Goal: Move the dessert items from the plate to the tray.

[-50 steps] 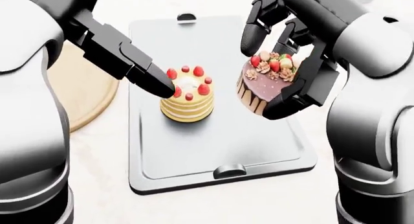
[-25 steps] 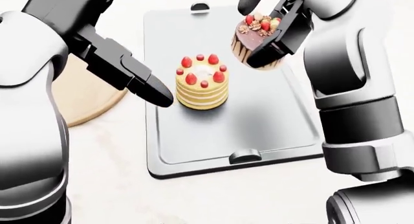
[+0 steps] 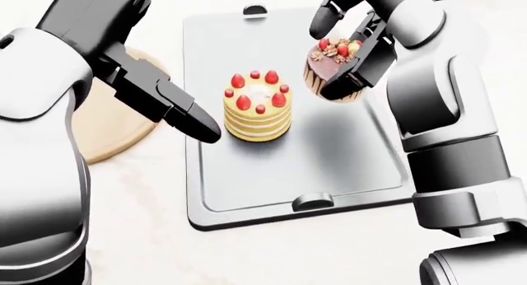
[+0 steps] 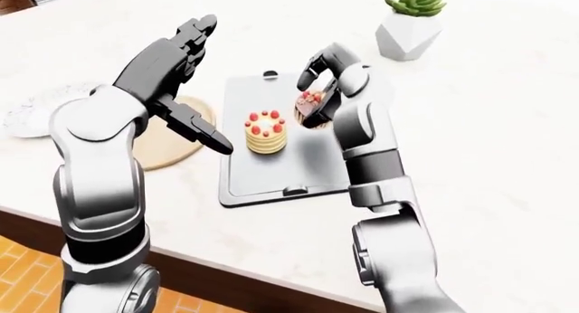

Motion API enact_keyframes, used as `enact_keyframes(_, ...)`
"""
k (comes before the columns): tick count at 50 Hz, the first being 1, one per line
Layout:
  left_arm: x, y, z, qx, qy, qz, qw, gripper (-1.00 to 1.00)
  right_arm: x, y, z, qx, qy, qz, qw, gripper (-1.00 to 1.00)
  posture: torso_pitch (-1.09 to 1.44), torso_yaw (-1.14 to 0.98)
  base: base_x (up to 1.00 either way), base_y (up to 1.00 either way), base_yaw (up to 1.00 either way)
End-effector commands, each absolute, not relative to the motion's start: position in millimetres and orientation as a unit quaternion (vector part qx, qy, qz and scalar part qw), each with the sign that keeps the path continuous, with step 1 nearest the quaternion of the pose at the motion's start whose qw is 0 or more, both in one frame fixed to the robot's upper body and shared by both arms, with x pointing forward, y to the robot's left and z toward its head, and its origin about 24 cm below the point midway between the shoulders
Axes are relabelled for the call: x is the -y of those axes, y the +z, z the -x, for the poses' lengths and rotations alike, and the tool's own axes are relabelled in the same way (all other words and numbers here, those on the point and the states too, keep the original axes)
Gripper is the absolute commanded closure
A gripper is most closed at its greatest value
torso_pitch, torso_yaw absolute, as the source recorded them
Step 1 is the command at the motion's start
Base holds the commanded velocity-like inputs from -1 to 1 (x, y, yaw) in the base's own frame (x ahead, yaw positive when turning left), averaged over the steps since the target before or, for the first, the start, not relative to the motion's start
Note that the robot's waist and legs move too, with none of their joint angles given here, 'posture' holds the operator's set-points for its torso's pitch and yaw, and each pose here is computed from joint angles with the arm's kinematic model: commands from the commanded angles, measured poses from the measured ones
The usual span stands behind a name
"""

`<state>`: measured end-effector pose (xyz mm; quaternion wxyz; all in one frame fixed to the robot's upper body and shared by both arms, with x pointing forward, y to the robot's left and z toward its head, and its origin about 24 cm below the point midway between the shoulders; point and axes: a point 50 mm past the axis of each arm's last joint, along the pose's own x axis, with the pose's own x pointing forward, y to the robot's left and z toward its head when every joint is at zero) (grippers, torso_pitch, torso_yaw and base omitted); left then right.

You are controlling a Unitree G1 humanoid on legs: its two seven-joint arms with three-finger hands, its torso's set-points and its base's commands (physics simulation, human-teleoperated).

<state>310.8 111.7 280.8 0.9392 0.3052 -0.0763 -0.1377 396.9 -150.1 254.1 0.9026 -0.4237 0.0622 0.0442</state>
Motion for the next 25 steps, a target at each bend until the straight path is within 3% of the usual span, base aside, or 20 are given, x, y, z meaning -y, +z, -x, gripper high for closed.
enact_keyframes(1,-110.7,296.4,-304.2,0.115,-0.127,-0.313,0.934,-1.00,147.4,286.7,-391.3,0.000,0.021,0.431,0.902,0.44,0.00,0.00,0.00,0.00,0.00)
enact_keyframes(25,-114.0,294.3,-306.5,0.114,-0.123,-0.311,0.936,-1.00,136.6,275.5,-389.4,0.000,0.053,0.425,0.904,0.27,0.00,0.00,0.00,0.00,0.00)
